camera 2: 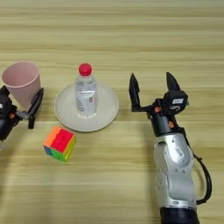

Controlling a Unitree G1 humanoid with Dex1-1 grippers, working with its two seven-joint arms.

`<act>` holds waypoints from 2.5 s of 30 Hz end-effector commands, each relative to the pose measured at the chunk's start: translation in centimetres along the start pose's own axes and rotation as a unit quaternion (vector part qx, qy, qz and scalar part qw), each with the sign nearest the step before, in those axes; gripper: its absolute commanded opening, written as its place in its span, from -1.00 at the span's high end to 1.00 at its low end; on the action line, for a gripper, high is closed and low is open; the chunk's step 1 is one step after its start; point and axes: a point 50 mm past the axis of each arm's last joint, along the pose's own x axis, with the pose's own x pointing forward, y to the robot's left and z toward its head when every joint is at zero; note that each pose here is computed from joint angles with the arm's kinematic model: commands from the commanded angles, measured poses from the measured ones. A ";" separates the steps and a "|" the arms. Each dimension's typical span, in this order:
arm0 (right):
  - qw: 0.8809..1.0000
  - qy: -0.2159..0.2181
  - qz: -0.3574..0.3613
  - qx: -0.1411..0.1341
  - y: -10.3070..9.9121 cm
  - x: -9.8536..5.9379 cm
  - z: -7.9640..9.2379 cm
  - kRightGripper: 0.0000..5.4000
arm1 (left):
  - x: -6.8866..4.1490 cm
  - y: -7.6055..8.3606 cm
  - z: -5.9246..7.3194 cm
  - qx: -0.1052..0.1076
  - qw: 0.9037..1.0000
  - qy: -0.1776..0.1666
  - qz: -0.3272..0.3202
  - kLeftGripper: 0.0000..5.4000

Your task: Move the objects on the table

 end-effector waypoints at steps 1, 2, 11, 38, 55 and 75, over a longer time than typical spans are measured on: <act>1.000 -0.007 -0.009 -0.009 0.1 0.6 -0.2 -1.00 | -0.2 2.0 -0.2 0.018 0.999 0.009 0.036 -0.54; 1.000 -0.007 -0.009 -0.010 0.1 0.6 -0.2 -1.00 | -0.3 2.4 -0.3 0.019 0.999 0.014 0.043 -0.54; 1.000 -0.004 -0.004 -0.010 0.4 0.7 -0.5 -1.00 | -0.4 4.3 -2.7 0.023 0.994 0.056 0.087 -0.54; 1.000 -0.002 -0.002 -0.009 0.5 0.6 -0.7 -1.00 | 0.6 2.3 -7.2 0.007 0.989 0.121 0.081 -0.54; 1.000 -0.001 0.003 -0.005 0.6 0.7 -0.8 -1.00 | 0.7 1.9 -7.7 0.012 0.988 0.127 0.089 -0.78; 0.997 0.018 0.072 0.008 3.4 0.1 -1.7 -1.00 | 1.0 1.9 -7.3 0.017 0.989 0.117 0.089 -0.99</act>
